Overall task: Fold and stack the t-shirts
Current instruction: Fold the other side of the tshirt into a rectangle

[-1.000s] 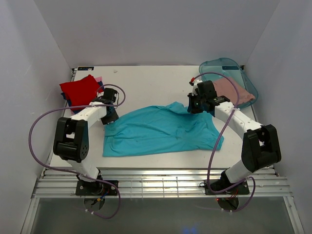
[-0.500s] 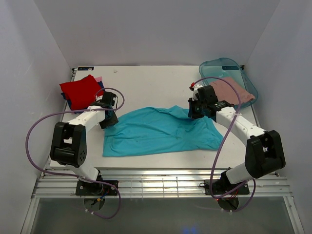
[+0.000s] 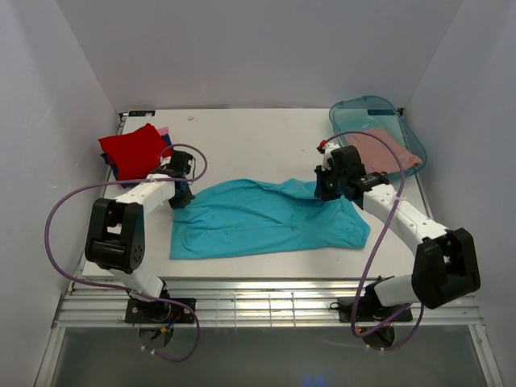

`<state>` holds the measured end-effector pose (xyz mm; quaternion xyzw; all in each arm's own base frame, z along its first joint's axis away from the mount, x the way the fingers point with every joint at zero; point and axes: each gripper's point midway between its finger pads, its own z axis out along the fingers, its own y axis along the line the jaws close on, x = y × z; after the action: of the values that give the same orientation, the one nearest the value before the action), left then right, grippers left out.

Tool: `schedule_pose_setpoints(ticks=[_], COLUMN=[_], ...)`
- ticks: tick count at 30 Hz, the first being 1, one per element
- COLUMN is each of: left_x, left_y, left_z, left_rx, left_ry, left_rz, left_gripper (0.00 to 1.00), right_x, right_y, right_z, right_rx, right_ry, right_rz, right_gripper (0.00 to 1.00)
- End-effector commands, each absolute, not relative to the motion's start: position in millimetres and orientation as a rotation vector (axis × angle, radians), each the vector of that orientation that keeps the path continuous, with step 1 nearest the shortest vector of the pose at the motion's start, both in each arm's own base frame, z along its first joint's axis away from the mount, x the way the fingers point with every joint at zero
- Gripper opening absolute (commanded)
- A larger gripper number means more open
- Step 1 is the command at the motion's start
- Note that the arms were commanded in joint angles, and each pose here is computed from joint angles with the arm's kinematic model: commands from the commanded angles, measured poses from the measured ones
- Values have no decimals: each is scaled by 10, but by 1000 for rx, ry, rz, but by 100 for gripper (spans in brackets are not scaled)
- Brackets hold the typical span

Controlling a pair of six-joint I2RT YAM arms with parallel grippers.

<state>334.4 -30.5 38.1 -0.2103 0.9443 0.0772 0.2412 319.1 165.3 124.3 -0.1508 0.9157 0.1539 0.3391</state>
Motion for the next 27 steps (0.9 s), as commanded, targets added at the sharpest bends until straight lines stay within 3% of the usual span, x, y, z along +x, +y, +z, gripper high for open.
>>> schedule_pose_setpoints(ticks=[1, 7, 14, 20, 27], left_x=[3583, 3597, 3053, 2530, 2568], left_y=[-312, -328, -446, -593, -579], left_z=[570, 1173, 1439, 834, 789], left_rx=[-570, -605, -586, -570, -519], left_ry=[2506, 2320, 2198, 2443, 2534], left_rz=[179, 69, -140, -176, -84], left_gripper=[0, 0, 0, 0, 4], right_x=[3104, 3034, 2940, 2850, 2657], right_y=[1596, 1534, 1557, 1346, 1051], right_z=[1269, 1222, 1136, 1291, 1434], right_rx=[-387, -388, -365, -283, -227], right_ry=[2379, 2394, 2423, 2451, 2443], right_rz=[382, 358, 390, 236, 106], right_gripper=[8, 8, 8, 8, 8])
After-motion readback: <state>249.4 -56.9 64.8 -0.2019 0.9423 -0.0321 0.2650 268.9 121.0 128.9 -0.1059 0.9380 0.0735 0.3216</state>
